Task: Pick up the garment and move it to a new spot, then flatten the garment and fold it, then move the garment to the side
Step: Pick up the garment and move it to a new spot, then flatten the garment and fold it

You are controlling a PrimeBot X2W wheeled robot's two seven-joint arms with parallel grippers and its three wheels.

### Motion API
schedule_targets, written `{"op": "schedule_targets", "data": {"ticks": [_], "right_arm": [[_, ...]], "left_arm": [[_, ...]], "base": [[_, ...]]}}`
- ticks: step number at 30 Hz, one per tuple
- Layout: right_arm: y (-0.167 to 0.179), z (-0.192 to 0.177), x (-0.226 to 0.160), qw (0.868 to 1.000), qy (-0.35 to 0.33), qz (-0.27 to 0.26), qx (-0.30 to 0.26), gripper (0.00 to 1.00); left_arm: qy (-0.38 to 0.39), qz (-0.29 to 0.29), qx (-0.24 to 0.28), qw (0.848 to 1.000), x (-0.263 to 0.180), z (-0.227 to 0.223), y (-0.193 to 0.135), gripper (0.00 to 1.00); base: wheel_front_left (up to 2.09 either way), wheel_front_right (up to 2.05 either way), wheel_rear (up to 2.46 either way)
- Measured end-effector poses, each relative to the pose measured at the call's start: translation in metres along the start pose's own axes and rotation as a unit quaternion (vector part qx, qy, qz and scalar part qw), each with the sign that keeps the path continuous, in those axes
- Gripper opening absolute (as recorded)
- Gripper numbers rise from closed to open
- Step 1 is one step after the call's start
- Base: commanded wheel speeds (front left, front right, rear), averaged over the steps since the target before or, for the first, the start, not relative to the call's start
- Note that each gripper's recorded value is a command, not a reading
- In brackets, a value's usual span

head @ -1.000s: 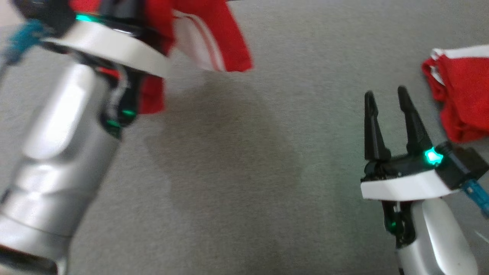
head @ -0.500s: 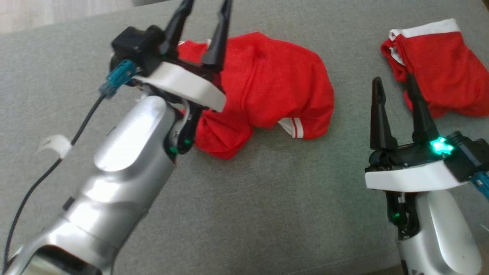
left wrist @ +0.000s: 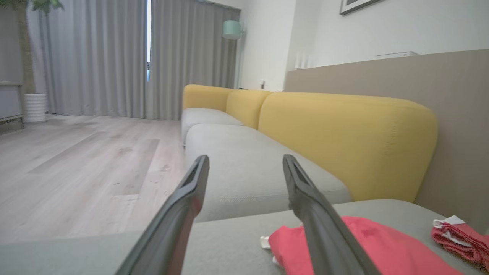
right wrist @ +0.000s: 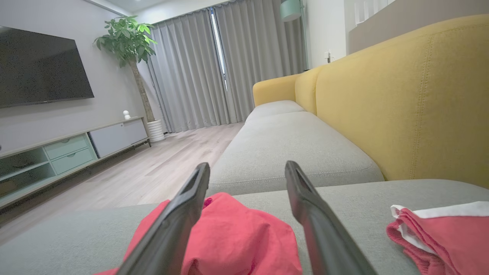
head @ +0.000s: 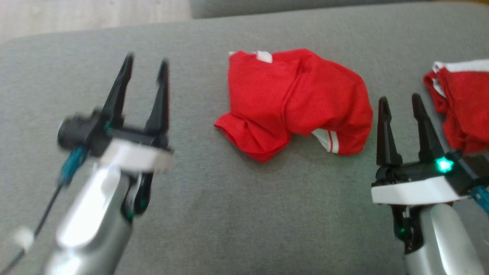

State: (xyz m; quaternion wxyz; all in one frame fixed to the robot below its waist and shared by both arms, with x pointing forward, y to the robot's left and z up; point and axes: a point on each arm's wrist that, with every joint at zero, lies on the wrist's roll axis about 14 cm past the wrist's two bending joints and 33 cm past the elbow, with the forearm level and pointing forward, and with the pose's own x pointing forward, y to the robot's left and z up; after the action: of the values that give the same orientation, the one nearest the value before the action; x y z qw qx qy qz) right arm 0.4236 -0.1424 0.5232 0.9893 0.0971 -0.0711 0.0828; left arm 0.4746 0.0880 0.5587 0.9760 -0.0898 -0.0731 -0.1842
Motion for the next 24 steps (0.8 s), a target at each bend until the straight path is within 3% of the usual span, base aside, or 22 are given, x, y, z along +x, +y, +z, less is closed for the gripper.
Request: {"op": "schedule_targets", "data": {"ticks": [9, 18, 24], "right_arm": [[0.018, 0.001, -0.003, 1.000, 0.001, 0.024, 0.004, 1.00], [0.035, -0.023, 0.005, 0.998, 0.033, 0.052, -0.004, 1.00], [0.052, -0.046, 0.035, 0.994, 0.077, 0.077, 0.005, 1.00]], "left_arm": [[0.028, 0.105, -0.024, 0.994, -0.086, -0.026, 0.027, 1.00], [0.009, 0.118, -0.026, 0.993, -0.093, -0.021, 0.035, 1.00], [0.018, 0.123, -0.027, 0.992, -0.094, -0.028, 0.039, 1.00]], "base": [[0.00, 0.00, 0.00], [0.00, 0.00, 0.00], [0.00, 0.00, 0.00]]}}
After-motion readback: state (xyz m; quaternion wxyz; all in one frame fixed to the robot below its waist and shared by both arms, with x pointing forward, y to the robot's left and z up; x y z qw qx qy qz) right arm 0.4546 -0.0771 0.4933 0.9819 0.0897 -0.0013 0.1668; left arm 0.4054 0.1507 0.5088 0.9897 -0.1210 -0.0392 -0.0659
